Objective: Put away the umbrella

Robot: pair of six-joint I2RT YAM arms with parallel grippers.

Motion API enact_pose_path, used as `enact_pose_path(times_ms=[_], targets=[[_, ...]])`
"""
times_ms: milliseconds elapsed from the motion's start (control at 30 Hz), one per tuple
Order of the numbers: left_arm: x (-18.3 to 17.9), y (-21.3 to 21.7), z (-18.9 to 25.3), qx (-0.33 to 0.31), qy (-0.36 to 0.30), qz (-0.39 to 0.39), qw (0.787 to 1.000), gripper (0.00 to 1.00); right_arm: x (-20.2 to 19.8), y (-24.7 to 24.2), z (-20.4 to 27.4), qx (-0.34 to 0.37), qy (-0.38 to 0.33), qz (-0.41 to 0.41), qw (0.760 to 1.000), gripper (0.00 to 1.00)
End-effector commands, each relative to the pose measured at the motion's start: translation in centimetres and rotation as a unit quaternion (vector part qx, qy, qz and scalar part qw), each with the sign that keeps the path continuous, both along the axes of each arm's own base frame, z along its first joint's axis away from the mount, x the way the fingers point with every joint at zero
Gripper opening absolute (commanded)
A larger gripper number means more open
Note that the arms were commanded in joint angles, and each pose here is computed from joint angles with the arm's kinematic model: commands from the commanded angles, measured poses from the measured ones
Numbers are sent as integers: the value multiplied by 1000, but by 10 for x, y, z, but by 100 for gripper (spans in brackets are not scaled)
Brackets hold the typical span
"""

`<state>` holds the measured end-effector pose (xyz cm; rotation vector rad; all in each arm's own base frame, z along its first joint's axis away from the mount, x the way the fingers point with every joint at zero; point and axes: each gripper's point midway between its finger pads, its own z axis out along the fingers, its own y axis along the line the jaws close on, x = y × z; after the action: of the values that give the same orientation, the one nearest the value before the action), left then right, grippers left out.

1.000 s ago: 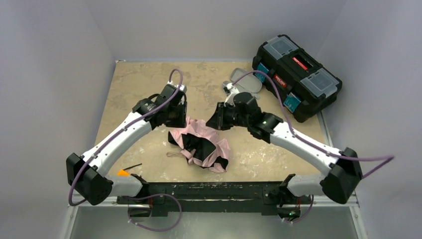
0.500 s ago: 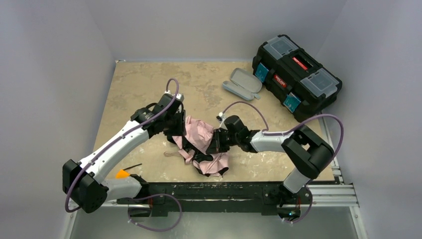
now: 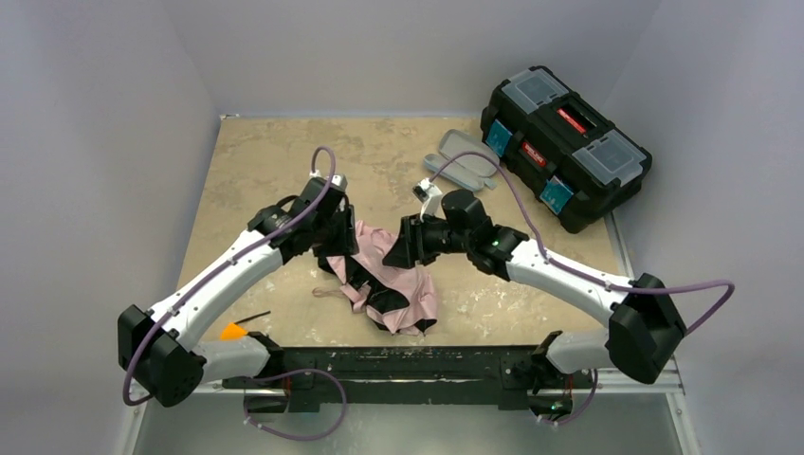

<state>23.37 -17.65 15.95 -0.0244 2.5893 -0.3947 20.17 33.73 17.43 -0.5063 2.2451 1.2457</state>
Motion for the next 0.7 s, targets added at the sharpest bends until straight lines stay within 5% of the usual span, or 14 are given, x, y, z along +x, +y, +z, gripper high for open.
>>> enact_pose_path(times_ms=[0,233,433,667], targets=[[4,6,24,-16,-35,35,999,45,6,7,24,0,-23,15,1000,50],[-9,22,31,-19,-50,57,997,46,29,32,20,-13,-2,21,1000,50],[-22,32,31,-41,-80,62,994,86,40,44,1,-24,11,26,999,48],[-29,40,34,-43,-93,64,993,92,44,51,-6,-22,19,29,999,40]])
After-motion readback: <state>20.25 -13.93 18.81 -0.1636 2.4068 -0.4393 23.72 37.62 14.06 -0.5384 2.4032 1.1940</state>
